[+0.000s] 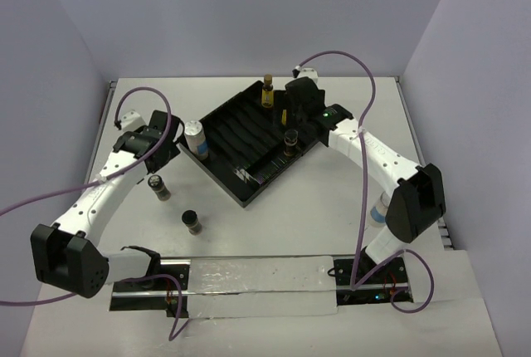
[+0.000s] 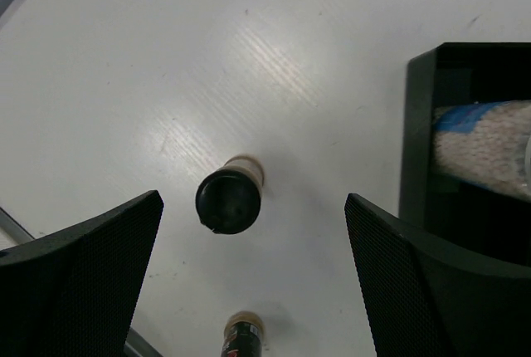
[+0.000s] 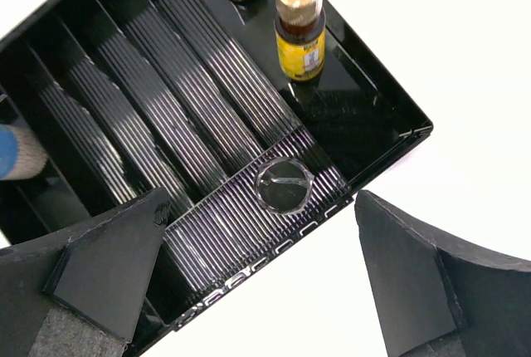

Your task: Organize the condiment bottles

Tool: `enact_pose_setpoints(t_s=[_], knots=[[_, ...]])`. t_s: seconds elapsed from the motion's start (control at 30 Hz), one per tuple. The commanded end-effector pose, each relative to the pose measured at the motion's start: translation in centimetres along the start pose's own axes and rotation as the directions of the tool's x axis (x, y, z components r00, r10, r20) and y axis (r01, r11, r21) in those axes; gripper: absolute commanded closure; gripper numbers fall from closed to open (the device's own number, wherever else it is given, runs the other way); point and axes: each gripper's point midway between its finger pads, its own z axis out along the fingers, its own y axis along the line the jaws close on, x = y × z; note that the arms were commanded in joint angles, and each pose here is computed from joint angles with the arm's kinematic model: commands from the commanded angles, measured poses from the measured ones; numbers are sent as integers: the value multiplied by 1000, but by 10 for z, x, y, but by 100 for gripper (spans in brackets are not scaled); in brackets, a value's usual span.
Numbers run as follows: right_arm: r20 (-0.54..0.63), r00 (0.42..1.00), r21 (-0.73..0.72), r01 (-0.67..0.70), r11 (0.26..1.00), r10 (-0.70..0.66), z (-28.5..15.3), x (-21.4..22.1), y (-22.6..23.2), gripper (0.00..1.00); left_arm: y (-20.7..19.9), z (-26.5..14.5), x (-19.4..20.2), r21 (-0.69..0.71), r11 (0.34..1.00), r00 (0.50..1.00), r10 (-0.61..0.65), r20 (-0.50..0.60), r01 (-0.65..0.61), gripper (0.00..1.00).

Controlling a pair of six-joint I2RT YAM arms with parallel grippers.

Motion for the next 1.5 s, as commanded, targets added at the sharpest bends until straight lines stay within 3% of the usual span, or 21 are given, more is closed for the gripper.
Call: enact_pose_setpoints(t_s=[0.0, 0.37, 1.03, 1.13, 1.17, 1.2, 1.23, 1.3, 1.47], knots=[[64, 998, -19, -1, 1000, 2, -19, -23, 3, 0, 9, 1, 14, -15, 993, 992, -115, -43, 115, 1], [53, 999, -20, 8, 1000, -7, -17, -16, 2, 0, 12, 23, 38, -24, 988, 984, -157, -86, 155, 2], [43, 999, -6, 13, 1000, -13, -14, -12, -1, 0, 12, 53, 55, -40, 985, 976, -172, -134, 168, 29], [46, 999, -8, 12, 1000, -11, -15, -12, -1, 0, 10, 53, 58, -33, 985, 974, -171, -146, 168, 39], [47, 999, -7, 11, 1000, -11, -15, -13, -1, 0, 9, 52, 58, -26, 986, 975, -167, -149, 165, 52], [47, 999, -5, 12, 1000, -11, -15, -13, -1, 0, 8, 52, 58, -14, 987, 976, -159, -152, 159, 74], [47, 999, -4, 12, 1000, -12, -16, -13, -1, 0, 7, 51, 57, -6, 988, 976, -154, -151, 155, 85], [57, 998, 1, 8, 1000, -8, -19, -16, -3, 0, 6, 46, 49, 9, 991, 982, -131, -140, 133, 90], [102, 995, 10, -13, 1000, 12, -36, -30, -9, 0, 8, 18, 6, 40, 999, 997, -30, -68, 33, 90]])
